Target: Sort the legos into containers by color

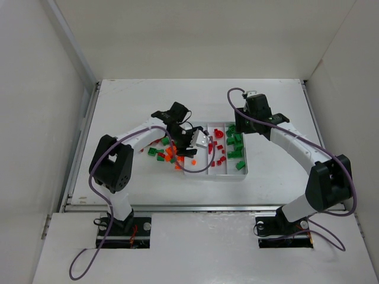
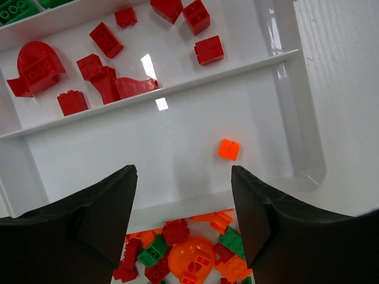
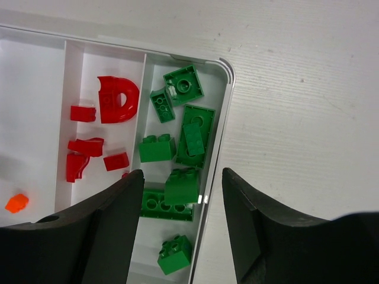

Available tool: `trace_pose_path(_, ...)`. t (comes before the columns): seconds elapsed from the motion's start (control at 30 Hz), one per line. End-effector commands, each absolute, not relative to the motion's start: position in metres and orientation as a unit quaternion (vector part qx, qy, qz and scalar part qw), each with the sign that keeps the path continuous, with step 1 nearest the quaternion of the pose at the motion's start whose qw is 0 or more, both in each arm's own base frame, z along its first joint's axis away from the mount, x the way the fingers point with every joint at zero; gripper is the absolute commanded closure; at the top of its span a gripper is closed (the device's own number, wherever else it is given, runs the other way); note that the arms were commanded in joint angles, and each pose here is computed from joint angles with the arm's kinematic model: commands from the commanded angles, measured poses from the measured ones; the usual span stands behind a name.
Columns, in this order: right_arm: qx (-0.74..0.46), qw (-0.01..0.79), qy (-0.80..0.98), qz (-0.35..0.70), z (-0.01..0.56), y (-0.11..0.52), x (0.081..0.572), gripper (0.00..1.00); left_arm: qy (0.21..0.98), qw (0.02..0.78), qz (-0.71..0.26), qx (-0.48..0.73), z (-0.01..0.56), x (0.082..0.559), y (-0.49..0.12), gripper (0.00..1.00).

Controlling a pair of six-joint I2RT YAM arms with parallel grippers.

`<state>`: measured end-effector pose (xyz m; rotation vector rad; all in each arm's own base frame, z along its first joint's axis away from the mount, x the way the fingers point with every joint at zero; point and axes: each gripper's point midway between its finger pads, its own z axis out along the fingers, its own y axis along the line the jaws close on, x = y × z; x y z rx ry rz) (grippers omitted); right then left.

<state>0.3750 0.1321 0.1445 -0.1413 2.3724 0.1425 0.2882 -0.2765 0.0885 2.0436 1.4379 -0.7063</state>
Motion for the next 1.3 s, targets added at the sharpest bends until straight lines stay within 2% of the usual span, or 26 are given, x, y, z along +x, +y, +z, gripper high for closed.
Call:
trace_pose_path(0.0, -0.046, 0.414, 0.908, 0.048, 0.178, 0.124, 0.388, 0.39, 0.530, 0.291, -0.245, 0.758, 0.108, 0.295, -0.282, 0.38)
trace_pose_path(0.1, -0.048, 0.417, 0.906, 0.054, 0.182, 0.127, 0.389, 0.39, 0.553, 0.289, -0.224, 0.749, 0.107, 0.300, -0.271, 0.41)
trace_pose_path(0.17, -0.050, 0.416, 0.906, 0.059, 0.182, 0.129, 0.391, 0.39, 0.566, 0.300, -0.217, 0.737, 0.115, 0.306, -0.259, 0.48)
trace_pose_path(0.23, -0.053, 0.415, 0.906, 0.064, 0.182, 0.131, 0.390, 0.39, 0.574, 0.305, -0.204, 0.732, 0.117, 0.307, -0.244, 0.61)
trace_pose_path(0.27, -0.053, 0.415, 0.906, 0.064, 0.182, 0.131, 0.390, 0.39, 0.579, 0.304, -0.200, 0.730, 0.116, 0.307, -0.234, 0.74)
trace_pose_path(0.33, -0.053, 0.415, 0.906, 0.064, 0.182, 0.131, 0.390, 0.39, 0.580, 0.278, -0.192, 0.741, 0.100, 0.293, -0.217, 0.83)
trace_pose_path(0.4, -0.054, 0.418, 0.904, 0.069, 0.186, 0.133, 0.392, 0.39, 0.557, 0.271, -0.178, 0.765, 0.094, 0.285, -0.205, 0.87)
trace_pose_path(0.47, -0.050, 0.418, 0.904, 0.071, 0.186, 0.134, 0.392, 0.39, 0.550, 0.252, -0.185, 0.774, 0.077, 0.270, -0.197, 0.87)
trace_pose_path(0.5, -0.050, 0.418, 0.904, 0.071, 0.188, 0.134, 0.392, 0.39, 0.549, 0.246, -0.192, 0.776, 0.071, 0.262, -0.195, 0.82)
trace_pose_path(0.53, -0.050, 0.418, 0.904, 0.071, 0.188, 0.134, 0.392, 0.39, 0.549, 0.246, -0.193, 0.776, 0.069, 0.261, -0.194, 0.82)
trace_pose_path(0.57, -0.050, 0.422, 0.902, 0.072, 0.192, 0.134, 0.393, 0.39, 0.549, 0.244, -0.199, 0.774, 0.066, 0.257, -0.194, 0.71)
trace_pose_path(0.6, -0.050, 0.422, 0.902, 0.072, 0.192, 0.134, 0.393, 0.39, 0.548, 0.247, -0.197, 0.775, 0.064, 0.258, -0.195, 0.65)
trace_pose_path(0.7, -0.050, 0.422, 0.902, 0.072, 0.192, 0.134, 0.393, 0.39, 0.550, 0.257, -0.198, 0.770, 0.060, 0.260, -0.198, 0.59)
trace_pose_path(0.97, -0.046, 0.410, 0.908, 0.071, 0.181, 0.132, 0.386, 0.39, 0.527, 0.256, -0.200, 0.786, 0.047, 0.261, -0.203, 0.64)
trace_pose_path(1.27, -0.041, 0.402, 0.912, 0.066, 0.173, 0.130, 0.383, 0.39, 0.509, 0.224, -0.206, 0.806, 0.037, 0.262, -0.208, 0.64)
